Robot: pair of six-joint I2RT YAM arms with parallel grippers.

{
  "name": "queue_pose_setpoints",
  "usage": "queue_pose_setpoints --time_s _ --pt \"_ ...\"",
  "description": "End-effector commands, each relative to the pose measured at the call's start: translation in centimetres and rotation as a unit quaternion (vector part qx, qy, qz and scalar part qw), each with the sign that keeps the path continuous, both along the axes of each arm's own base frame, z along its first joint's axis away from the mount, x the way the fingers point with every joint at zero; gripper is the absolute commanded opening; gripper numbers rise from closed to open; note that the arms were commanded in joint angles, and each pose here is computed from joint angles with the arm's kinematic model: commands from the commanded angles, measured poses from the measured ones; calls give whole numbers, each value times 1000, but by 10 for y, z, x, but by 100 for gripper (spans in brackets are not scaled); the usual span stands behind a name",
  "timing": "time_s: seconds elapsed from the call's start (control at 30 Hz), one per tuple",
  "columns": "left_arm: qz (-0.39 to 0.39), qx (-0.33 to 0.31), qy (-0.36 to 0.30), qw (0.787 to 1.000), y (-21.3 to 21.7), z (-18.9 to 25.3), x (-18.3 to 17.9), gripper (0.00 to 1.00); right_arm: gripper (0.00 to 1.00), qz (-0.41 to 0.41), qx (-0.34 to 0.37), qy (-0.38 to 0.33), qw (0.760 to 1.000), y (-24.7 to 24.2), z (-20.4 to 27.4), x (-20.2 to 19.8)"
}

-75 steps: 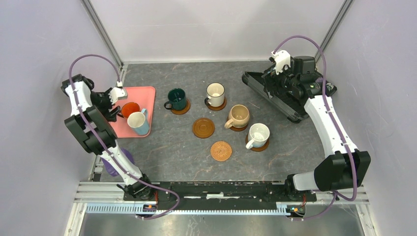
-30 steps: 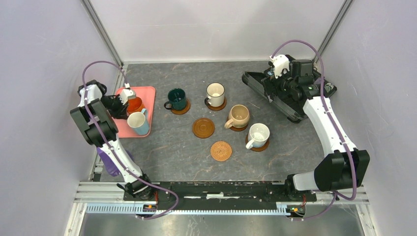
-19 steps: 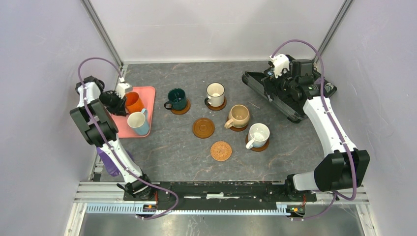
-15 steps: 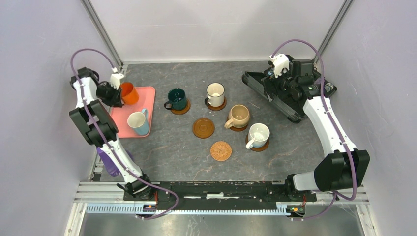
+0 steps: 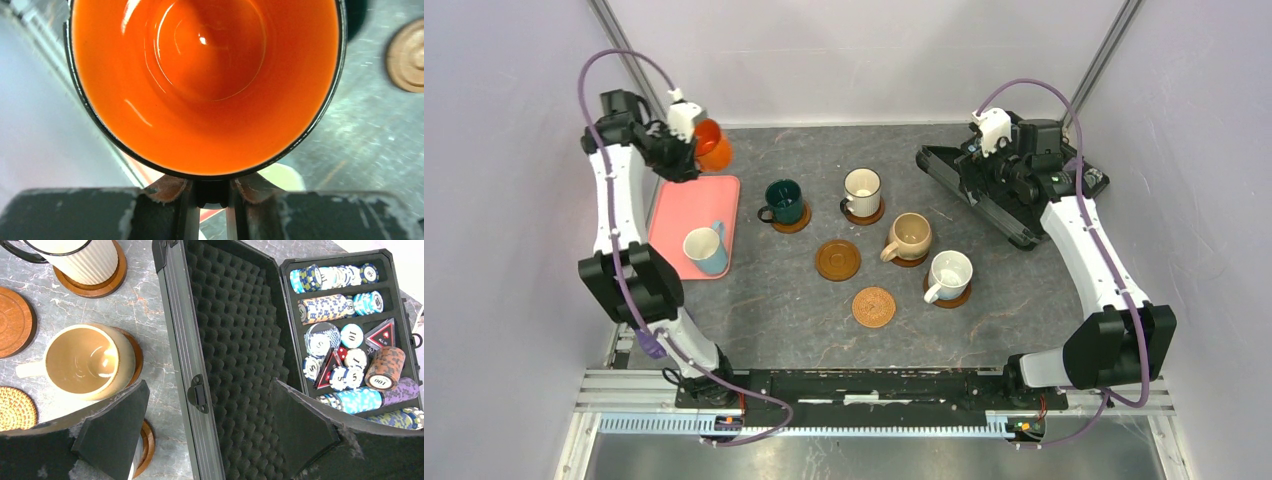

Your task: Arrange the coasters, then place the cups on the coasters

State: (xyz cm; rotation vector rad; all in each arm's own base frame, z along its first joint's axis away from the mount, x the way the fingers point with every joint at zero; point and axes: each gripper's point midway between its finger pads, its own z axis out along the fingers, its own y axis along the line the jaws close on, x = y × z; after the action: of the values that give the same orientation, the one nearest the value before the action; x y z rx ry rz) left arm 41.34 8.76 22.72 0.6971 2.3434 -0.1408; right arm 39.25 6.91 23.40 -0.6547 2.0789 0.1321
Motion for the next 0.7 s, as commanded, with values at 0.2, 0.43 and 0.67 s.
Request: queue_pose_setpoints --time_s 0.2,0.43,0.67 --pt "-134 -35 -50 989 -163 35 -71 2 98 11 5 -43 999 2 23 -1" --pt "-171 -46 -4 984 -236 -28 -132 2 98 9 7 -41 999 1 20 -5" --pt "-193 -37 -11 980 -264 -65 -147 2 98 7 4 -39 999 0 18 -8"
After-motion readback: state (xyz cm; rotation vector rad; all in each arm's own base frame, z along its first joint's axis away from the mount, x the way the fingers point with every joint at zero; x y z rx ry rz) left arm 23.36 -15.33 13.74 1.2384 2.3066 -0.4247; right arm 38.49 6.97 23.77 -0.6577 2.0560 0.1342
